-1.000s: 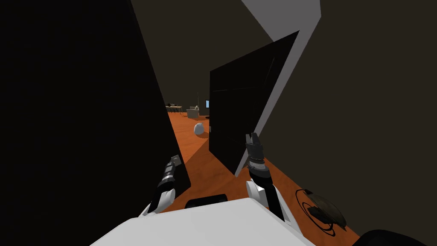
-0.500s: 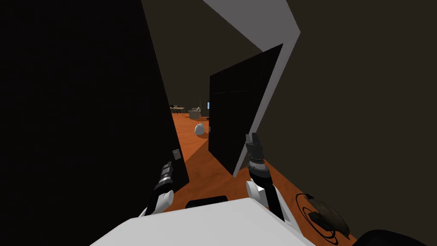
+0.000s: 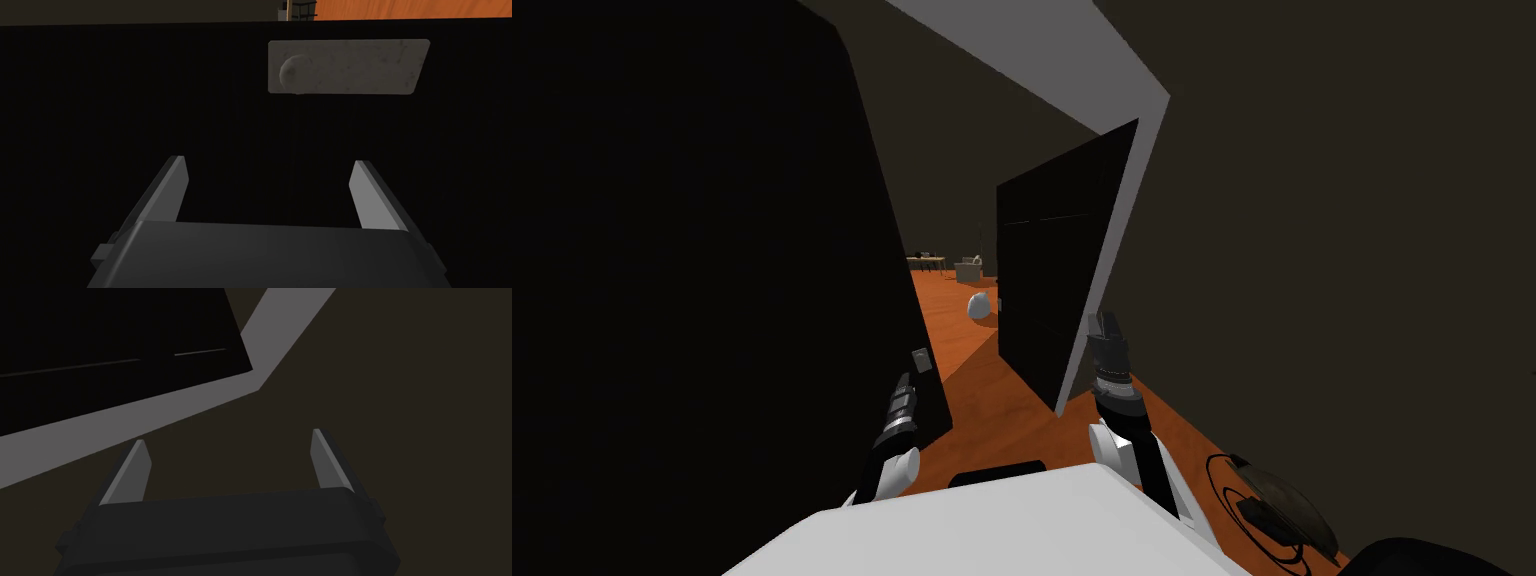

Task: Push the door open

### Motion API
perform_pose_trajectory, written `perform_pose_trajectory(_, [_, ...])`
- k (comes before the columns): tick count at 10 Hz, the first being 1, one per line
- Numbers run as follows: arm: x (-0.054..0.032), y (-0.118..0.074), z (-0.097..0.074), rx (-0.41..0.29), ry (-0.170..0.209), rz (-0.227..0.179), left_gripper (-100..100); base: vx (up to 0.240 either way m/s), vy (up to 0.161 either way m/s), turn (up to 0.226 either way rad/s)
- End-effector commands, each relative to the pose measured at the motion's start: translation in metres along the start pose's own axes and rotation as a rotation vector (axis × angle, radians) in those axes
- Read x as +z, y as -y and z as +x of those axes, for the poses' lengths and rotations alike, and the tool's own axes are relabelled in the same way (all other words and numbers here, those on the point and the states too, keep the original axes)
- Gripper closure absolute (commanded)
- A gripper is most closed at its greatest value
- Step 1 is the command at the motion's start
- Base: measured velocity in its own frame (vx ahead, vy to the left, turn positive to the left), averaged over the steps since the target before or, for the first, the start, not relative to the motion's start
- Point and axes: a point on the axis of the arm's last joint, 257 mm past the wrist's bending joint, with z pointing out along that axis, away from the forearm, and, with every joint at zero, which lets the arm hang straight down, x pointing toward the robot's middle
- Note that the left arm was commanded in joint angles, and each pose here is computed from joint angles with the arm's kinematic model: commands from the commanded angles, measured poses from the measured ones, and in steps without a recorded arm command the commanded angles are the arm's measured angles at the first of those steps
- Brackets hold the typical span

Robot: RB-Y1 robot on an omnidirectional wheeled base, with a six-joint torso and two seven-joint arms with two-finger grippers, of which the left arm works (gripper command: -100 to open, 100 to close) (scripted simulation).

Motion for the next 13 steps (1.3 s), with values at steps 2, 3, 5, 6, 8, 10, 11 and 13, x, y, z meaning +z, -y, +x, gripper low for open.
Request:
perform_pose_trajectory(2, [0.0015, 0.0022, -0.0097, 0.014, 0.008, 0.011, -100, 0.167, 0.1, -0.031])
perform_pose_trajectory(3, [0.0008, 0.0022, -0.012, 0.015, 0.011, 0.013, -100, 0.239, 0.119, -0.03])
perform_pose_trajectory(5, [-0.0024, 0.0006, -0.0127, 0.01, 0.018, 0.013, -100, 0.2, 0.1, -0.035])
perform_pose_trajectory(6, [-0.0046, -0.0007, -0.0114, 0.004, 0.02, 0.012, -100, 0.191, 0.078, -0.031])
perform_pose_trajectory(8, [-0.0052, -0.0016, -0.0093, 0.0, 0.021, 0.009, -100, 0.119, 0.073, -0.016])
perform_pose_trajectory(10, [-0.0052, -0.0016, -0.0093, 0.0, 0.021, 0.009, 100, -0.018, -0.014, -0.001])
perform_pose_trajectory(11, [-0.0052, -0.0016, -0.0093, 0.0, 0.021, 0.009, 100, -0.014, -0.008, 0.0])
perform_pose_trajectory(13, [-0.0052, -0.0016, -0.0093, 0.0, 0.021, 0.009, 100, -0.004, -0.002, 0.0])
